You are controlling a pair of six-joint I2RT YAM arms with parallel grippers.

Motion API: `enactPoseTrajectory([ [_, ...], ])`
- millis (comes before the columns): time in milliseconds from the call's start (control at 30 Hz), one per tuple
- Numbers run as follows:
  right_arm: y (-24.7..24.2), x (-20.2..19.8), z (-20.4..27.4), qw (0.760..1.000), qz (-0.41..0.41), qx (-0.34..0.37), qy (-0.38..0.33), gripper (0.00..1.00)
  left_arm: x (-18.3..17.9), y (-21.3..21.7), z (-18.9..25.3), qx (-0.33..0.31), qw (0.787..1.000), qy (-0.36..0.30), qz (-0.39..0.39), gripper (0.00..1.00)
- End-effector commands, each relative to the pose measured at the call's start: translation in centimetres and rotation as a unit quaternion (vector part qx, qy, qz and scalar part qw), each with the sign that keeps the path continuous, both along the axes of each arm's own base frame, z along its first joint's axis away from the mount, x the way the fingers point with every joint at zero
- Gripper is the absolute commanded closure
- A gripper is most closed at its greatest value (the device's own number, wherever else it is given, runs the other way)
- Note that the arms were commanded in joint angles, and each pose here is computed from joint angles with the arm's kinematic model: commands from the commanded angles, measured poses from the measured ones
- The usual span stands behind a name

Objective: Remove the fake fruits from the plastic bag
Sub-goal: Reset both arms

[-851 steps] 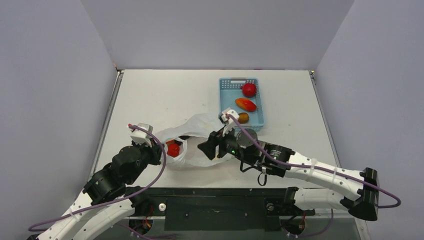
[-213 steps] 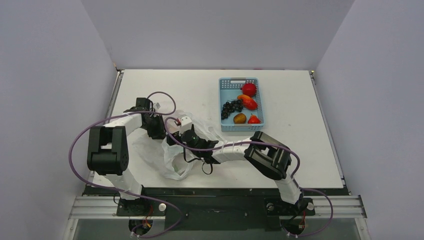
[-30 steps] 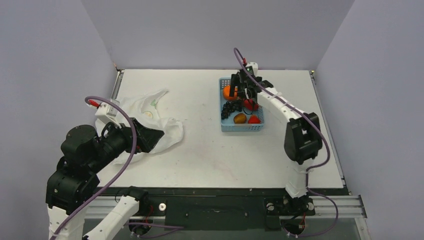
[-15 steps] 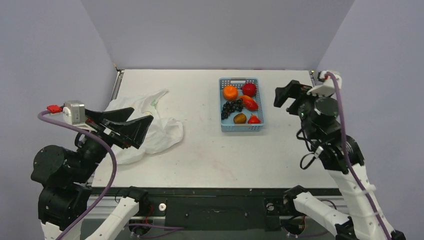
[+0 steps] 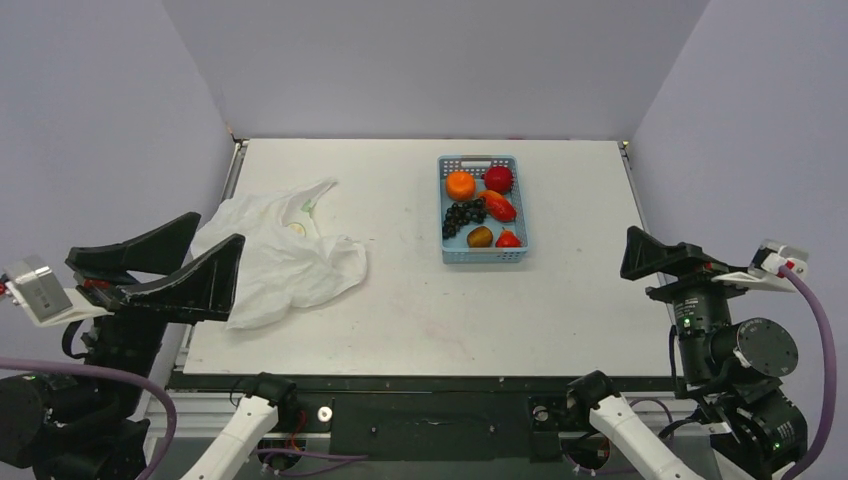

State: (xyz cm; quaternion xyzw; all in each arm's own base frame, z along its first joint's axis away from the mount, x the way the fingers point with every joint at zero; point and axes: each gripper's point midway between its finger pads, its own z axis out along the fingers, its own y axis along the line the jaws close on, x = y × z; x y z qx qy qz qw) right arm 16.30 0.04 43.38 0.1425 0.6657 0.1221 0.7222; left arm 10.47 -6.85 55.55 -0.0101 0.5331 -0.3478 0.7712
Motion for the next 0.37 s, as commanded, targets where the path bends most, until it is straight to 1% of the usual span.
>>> enactPoseTrajectory([
  [0, -1.8, -0.6, -1.0, 0.999, -0.042, -0.007, 0.008, 0.1, -0.5, 1.3, 1.7, -0.005, 0.999, -0.025, 0.031, 0.03],
  [200, -1.3, -0.9, -1.3, 1.0, -0.026, 0.002, 0.004, 0.1, 0.4, 1.1, 0.4, -0.003, 0.999, -0.005, 0.032, 0.03],
  [267, -0.6, -0.8, -1.5, 1.0, -0.005, -0.012, 0.001, 0.1, 0.8, 0.9, -0.1, -0.002, 1.0, 0.005, 0.031, 0.03],
  [333, -0.5, -0.6, -1.6, 1.0, -0.002, -0.024, 0.009, 0.1, 1.3, 0.7, -0.8, 0.002, 0.999, 0.017, 0.03, 0.03],
])
